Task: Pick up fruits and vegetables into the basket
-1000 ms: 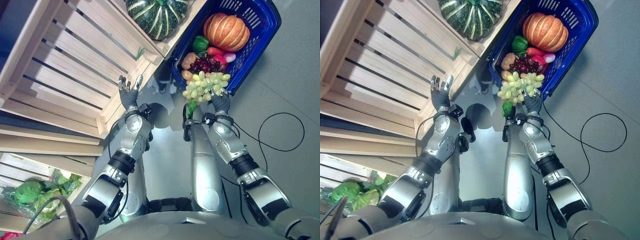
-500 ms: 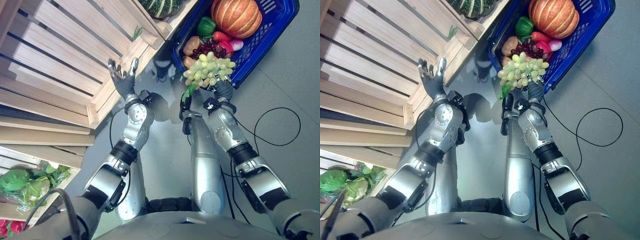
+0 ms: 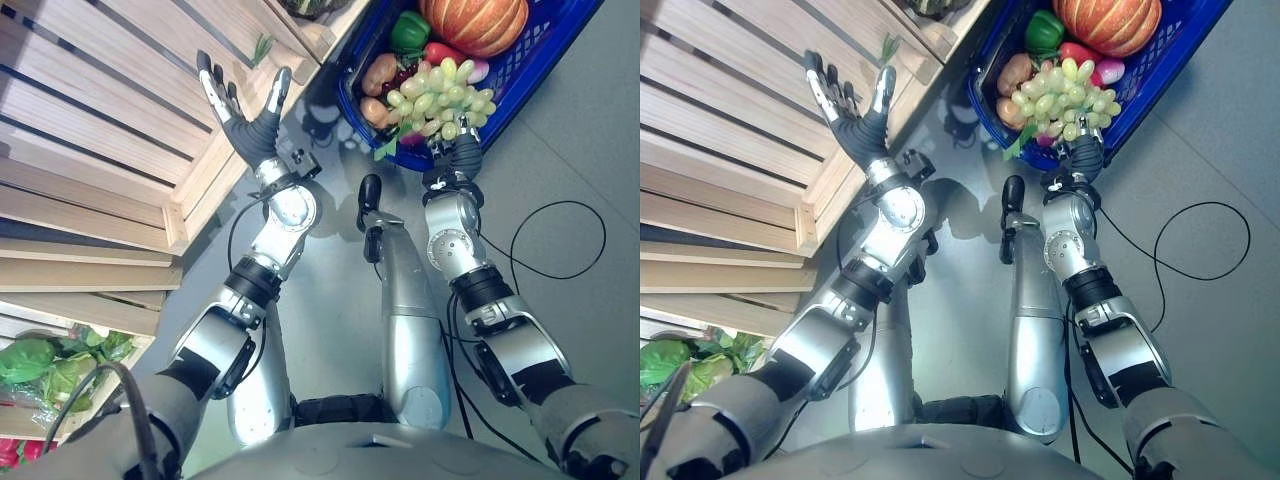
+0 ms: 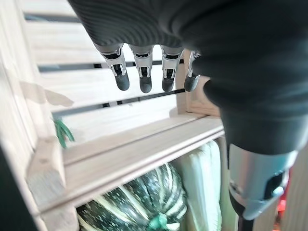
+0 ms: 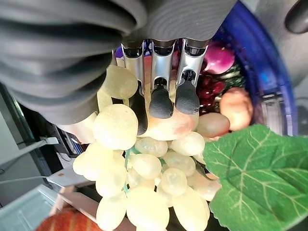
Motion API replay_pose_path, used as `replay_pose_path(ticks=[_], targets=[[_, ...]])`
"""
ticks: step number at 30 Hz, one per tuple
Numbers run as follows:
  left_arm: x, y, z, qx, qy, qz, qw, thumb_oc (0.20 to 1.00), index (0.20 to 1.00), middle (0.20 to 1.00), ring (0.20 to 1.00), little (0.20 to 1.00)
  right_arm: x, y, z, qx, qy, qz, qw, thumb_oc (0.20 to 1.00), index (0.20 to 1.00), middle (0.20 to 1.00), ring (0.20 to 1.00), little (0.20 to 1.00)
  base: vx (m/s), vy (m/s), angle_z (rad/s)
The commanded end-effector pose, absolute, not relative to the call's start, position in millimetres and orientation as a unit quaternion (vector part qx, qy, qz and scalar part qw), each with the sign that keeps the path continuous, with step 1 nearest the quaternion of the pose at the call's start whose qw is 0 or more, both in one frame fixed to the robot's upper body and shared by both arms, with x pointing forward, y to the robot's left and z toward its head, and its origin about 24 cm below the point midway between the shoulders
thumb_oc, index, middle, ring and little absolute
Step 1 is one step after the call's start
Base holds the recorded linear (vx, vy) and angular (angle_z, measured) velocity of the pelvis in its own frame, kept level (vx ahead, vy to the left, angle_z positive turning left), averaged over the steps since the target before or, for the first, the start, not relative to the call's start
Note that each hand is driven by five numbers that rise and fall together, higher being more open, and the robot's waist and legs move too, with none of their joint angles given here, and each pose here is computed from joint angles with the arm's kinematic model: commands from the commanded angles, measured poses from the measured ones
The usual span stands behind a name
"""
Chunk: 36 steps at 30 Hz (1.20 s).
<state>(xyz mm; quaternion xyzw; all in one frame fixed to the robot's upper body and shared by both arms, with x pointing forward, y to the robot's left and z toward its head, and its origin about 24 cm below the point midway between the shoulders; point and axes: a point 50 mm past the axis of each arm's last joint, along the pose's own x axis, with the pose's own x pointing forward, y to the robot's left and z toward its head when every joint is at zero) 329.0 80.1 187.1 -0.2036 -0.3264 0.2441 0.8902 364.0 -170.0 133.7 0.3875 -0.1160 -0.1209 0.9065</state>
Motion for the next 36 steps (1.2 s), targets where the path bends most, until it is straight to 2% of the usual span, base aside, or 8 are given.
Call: replay_pose_path(ticks=[1,7,8,9,21,27,36], targets=[[317.4,64.6,202.1,-0.231,-0.381,0.215,0.869,1.0,1.0,1.0,1.0,1.0,364.2,-178.1,162.6,0.414,-0.195,-0.105,0.883,0.2,0.2,0.2,0.2,0.2,-0.03,-0.062,-0.07],[319.8,59.7,213.1,-0.219,-0.407,0.21,0.862,1.0,1.0,1.0,1.0,1.0,371.7,-178.2,172.5,0.443,-0.202,-0.072,0.871,0.2,0.2,0.2,0.2,0.2,-0.02,-0.055,-0.04],[320.3,58.7,215.5,-0.213,-0.411,0.208,0.862,1.0,1.0,1.0,1.0,1.0,373.1,-178.4,173.8,0.447,-0.201,-0.07,0.869,0.373,0.373,0.373,0.373,0.373,-0.03,-0.043,0.0],[321.0,57.0,218.1,-0.202,-0.417,0.203,0.862,1.0,1.0,1.0,1.0,1.0,374.3,-178.9,176.2,0.448,-0.201,-0.071,0.869,1.0,1.0,1.0,1.0,1.0,-0.02,-0.038,0.0],[323.6,60.5,213.8,-0.177,-0.419,0.214,0.865,1.0,1.0,1.0,1.0,1.0,374.3,-169.8,173.1,0.411,-0.208,-0.019,0.887,1.0,1.0,1.0,1.0,1.0,-0.01,0.002,-0.01],[324.2,64.0,201.9,-0.162,-0.405,0.223,0.871,1.0,1.0,1.0,1.0,1.0,373.1,-166.8,154.0,0.402,-0.179,-0.024,0.898,1.0,1.0,1.0,1.0,1.0,-0.01,0.076,0.01],[323.9,88.3,169.2,-0.139,-0.356,0.267,0.885,1.0,1.0,1.0,1.0,1.0,357.9,-163.5,113.3,0.389,-0.146,-0.031,0.909,1.0,1.0,1.0,1.0,1.0,-0.02,0.11,0.03]])
